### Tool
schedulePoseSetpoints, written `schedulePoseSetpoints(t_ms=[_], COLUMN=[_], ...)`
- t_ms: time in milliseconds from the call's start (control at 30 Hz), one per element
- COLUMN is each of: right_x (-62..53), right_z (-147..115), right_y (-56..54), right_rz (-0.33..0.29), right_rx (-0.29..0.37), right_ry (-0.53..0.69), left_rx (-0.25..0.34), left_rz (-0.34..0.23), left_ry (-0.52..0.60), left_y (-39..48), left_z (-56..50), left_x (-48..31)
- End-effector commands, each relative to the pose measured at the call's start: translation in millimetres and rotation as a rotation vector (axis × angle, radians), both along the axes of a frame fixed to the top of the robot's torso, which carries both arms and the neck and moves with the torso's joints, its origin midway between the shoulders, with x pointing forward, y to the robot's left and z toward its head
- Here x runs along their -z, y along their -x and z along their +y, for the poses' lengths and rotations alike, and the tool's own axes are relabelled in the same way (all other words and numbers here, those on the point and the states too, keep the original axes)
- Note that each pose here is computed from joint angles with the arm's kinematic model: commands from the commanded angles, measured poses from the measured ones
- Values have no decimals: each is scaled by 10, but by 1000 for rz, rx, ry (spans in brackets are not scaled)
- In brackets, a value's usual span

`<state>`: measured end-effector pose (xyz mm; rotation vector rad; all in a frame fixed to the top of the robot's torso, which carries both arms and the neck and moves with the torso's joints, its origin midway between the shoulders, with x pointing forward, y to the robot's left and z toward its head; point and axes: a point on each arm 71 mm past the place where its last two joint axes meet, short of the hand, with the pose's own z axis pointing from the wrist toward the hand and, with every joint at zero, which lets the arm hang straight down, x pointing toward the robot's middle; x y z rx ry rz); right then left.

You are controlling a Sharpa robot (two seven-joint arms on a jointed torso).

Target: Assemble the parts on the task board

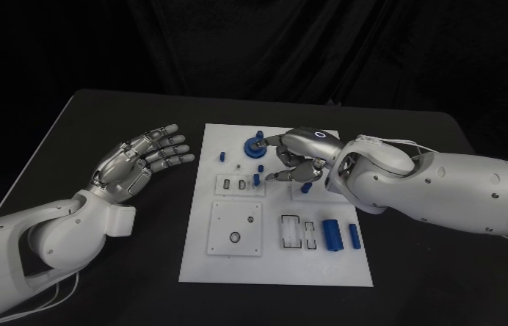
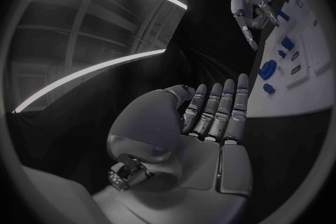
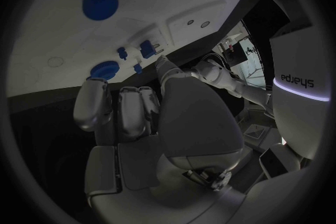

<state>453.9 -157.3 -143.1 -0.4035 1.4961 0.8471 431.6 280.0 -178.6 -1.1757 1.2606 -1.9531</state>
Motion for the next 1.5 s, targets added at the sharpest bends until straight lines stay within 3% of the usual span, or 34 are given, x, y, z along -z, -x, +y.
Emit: schedulePoseSetpoints(t_ms=[33,167,267,400,600,733,867,933,1033,1300,1500], right_x=[-53,-71,-51,-2,72,180,324,377,433,528,594], right_z=[-111,-257,-362,-514,-674,-794,-903,-937,-985,-1061,-1091], right_y=[-34,-120,-153,-162,-174,-182,-181,-181,-176,-186,-183], right_rz=[61,46,36,38,88,206,364,414,444,440,438], right_rx=[-48,-34,-12,27,90,154,213,232,261,312,334], right_ry=[-155,-219,-243,-271,-334,-414,-515,-551,-587,-617,-616], left_rx=[-33,-25,-10,40,141,224,279,285,279,252,284], left_rz=[10,36,45,52,10,29,80,86,67,-45,-97], left_ry=[-119,-201,-252,-316,-442,-573,-682,-729,-807,-1081,-1312], left_y=[-33,-39,-90,-175,-306,-424,-543,-590,-654,-763,-817], left_z=[-22,-22,-49,-136,-308,-440,-505,-510,-518,-602,-698], left_x=[-13,-25,-66,-134,-233,-242,-212,-201,-191,-178,-149])
